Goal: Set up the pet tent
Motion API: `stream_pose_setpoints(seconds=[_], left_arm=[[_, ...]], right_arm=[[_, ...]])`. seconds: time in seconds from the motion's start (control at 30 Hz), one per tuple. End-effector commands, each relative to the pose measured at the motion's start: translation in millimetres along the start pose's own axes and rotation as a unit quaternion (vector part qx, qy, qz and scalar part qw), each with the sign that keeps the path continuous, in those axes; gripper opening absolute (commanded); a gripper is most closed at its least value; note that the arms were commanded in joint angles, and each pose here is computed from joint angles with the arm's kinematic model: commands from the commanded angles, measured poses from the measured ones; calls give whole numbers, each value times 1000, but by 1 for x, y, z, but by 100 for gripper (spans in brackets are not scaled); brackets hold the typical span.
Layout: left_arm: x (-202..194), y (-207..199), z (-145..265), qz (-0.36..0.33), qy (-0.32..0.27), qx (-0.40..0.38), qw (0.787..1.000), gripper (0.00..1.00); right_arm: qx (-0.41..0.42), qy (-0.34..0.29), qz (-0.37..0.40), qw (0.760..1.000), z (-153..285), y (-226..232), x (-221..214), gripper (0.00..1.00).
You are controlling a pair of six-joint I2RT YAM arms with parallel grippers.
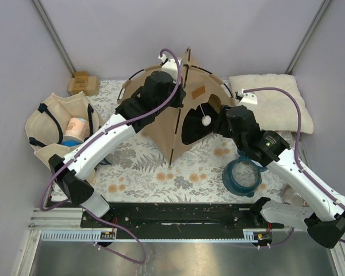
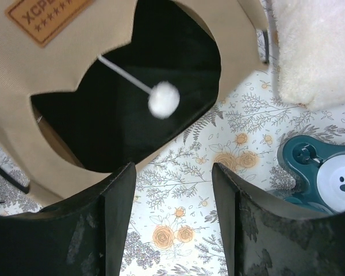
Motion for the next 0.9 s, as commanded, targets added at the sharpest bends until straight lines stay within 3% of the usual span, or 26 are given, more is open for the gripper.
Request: stream_pose_setpoints(seconds=[0.0,0.27,0.53,0.87], left_arm=[[48,-7,49,-119,-101,-79,985,0],[68,42,67,-164,-90,-127,974,0],[53,92,69,-141,-118,-35,982,0],[33,140,63,-111,-199,142,963,0]], right_arm=[[29,-59,-21,998,17,-1,30,65],[83,-90,22,992,26,5,47,67],[110,-62,26,992,13,15,40,69],[99,-4,-3,995,-34,15,39,70]])
Point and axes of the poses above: each gripper's point midway between its finger pads, its own z axis back along the fingers, its own y axis along the line the jaws close on, x = y × z, the point moved 9 cm from there along z, back along the fingers, and after that the axes turned 13 degrees about z, right-handed, at the moved point
